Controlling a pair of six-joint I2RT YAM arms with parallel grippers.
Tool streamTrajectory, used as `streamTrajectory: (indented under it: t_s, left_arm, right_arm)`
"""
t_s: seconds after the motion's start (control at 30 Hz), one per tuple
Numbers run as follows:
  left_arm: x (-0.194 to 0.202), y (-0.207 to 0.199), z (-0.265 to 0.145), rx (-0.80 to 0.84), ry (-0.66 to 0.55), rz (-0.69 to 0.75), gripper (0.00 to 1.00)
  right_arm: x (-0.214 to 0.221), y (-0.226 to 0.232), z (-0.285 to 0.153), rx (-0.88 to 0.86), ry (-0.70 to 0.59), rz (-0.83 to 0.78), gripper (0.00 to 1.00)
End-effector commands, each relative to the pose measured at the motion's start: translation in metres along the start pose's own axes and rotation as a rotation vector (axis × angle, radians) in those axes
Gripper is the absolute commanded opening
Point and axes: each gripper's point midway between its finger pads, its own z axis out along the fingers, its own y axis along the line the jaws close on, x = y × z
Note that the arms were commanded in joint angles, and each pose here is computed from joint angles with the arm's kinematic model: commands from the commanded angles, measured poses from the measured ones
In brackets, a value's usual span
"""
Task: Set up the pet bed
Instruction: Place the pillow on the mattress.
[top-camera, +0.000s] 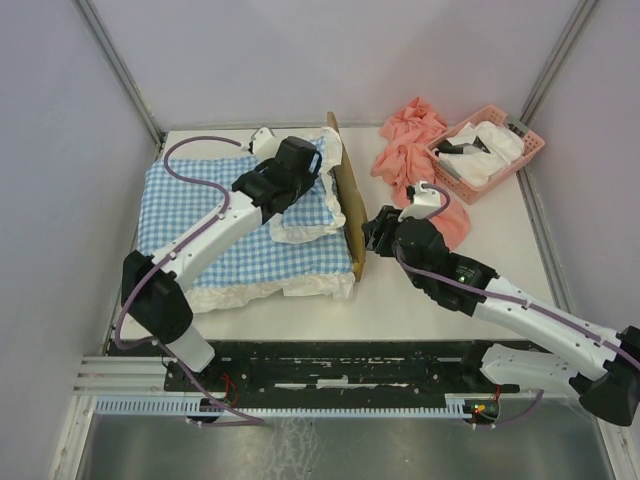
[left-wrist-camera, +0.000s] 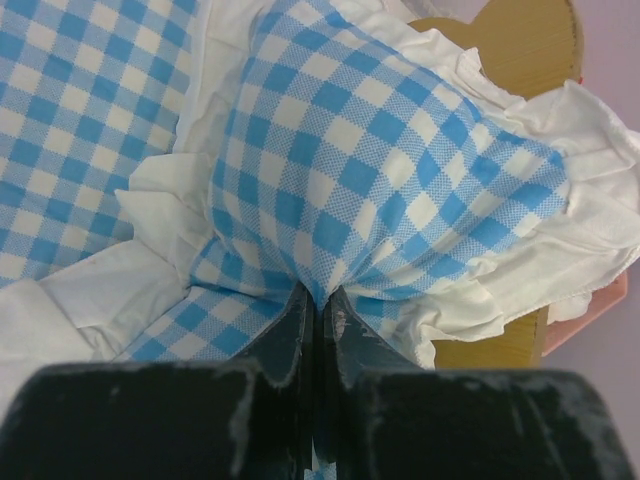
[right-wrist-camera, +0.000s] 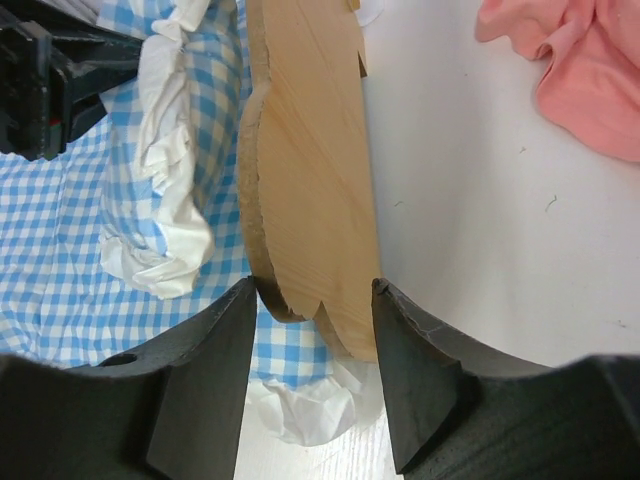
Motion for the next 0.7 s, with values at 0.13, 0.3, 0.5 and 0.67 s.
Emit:
streamTrajectory:
  t_s: [0.13,0.3,0.5,0.67]
  left_arm:
    - [0.0,0.014,0.014,-0.196,-0.095,-0.082,0.08]
    - [0.003,0.011,0.021,-0.215,-0.093,-0.074,0.37]
    - [-0.012,-0.005,0.008,-0.16,-0.093,-0.013,0.83]
    - [-0.031,-0.005,-0.012,-0.108,-0.127,0.112,0.85]
  right_arm:
    - [-0.027,-0.03,-0.021,0.084,-0.117,-0.012,0.58]
    - [-0.025,-0.035,-0.021,0.094,-0.116,-0.023,0.59]
    - [-0.012,-0.042,-0.018,0.101,-0.085,-0.105,0.64]
    - [-0.008,-0.065,-0.023,0.173,-0.066,-0.279,0.73]
